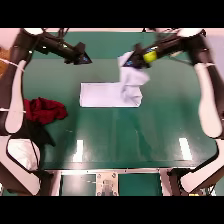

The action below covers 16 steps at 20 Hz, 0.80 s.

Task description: Fold the shirts.

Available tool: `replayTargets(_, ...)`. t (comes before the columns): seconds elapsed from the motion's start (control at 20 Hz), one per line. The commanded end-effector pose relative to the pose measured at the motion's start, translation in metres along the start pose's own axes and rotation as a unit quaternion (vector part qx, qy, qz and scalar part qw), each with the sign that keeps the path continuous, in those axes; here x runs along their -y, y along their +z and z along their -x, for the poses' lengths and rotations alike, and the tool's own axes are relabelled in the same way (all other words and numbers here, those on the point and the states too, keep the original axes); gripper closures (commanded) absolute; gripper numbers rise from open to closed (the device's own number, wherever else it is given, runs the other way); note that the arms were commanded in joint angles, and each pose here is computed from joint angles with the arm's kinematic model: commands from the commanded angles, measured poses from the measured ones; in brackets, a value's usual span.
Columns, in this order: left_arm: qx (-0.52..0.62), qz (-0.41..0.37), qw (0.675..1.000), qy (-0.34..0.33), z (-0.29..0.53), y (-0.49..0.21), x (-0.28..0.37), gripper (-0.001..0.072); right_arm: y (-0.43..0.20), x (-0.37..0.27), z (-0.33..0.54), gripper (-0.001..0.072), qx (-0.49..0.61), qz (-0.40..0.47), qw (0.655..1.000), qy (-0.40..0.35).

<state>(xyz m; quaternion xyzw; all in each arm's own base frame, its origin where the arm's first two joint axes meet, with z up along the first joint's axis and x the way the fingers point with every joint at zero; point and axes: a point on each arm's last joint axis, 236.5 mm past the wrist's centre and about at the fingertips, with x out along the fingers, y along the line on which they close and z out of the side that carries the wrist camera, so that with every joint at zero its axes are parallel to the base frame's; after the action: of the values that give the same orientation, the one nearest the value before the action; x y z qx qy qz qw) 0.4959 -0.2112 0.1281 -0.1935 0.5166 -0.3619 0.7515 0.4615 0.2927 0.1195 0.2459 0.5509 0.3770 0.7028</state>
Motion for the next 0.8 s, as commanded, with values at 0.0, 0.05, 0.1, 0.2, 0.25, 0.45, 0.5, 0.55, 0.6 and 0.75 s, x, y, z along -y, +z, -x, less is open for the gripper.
replayTargets(0.0, -0.011, 0.013, 1.000, 0.009, 0.028, -0.008, -0.019, 0.0683, 0.011, -0.028, -0.126, 0.0598, 0.061, 0.000, 0.998, 0.017)
replayTargets(0.05, -0.009, 0.015, 1.000, 0.011, 0.030, -0.007, -0.022, 0.0683, 0.005, -0.028, -0.162, 0.0326, 0.067, -0.001, 0.998, 0.018)
replayTargets(0.1, -0.008, 0.017, 1.000, 0.012, 0.032, -0.007, -0.024, 0.0683, -0.007, -0.028, -0.189, 0.0164, 0.060, 0.002, 0.998, 0.016)
replayTargets(0.2, -0.013, 0.004, 1.000, 0.012, 0.036, -0.010, -0.027, 0.0683, -0.020, -0.020, -0.198, 0.0163, 0.036, 0.020, 0.999, 0.007)
replayTargets(0.25, -0.016, -0.004, 1.000, 0.012, 0.036, -0.011, -0.027, 0.0683, -0.015, -0.011, -0.181, 0.0163, 0.028, 0.023, 0.999, -0.003)
replayTargets(0.45, -0.025, -0.010, 1.000, 0.010, 0.036, -0.015, -0.026, 0.0683, 0.029, 0.056, -0.057, 0.0163, 0.038, -0.022, 0.998, -0.035)
replayTargets(0.5, -0.025, -0.011, 1.000, 0.010, 0.036, -0.015, -0.026, 0.0683, 0.033, 0.078, -0.026, 0.0163, 0.038, -0.042, 0.997, -0.042)
replayTargets(0.55, -0.025, -0.011, 1.000, 0.010, 0.036, -0.015, -0.026, 0.0683, 0.034, 0.105, 0.004, 0.0163, 0.036, -0.069, 0.996, -0.054)
replayTargets(0.6, -0.025, -0.011, 1.000, 0.010, 0.036, -0.015, -0.026, 0.0683, 0.028, 0.138, 0.031, 0.0163, 0.027, -0.100, 0.991, -0.080)
replayTargets(0.75, -0.025, -0.011, 1.000, 0.010, 0.036, -0.015, -0.026, 0.0683, -0.009, 0.226, 0.072, 0.0163, 0.000, -0.193, 0.971, -0.142)
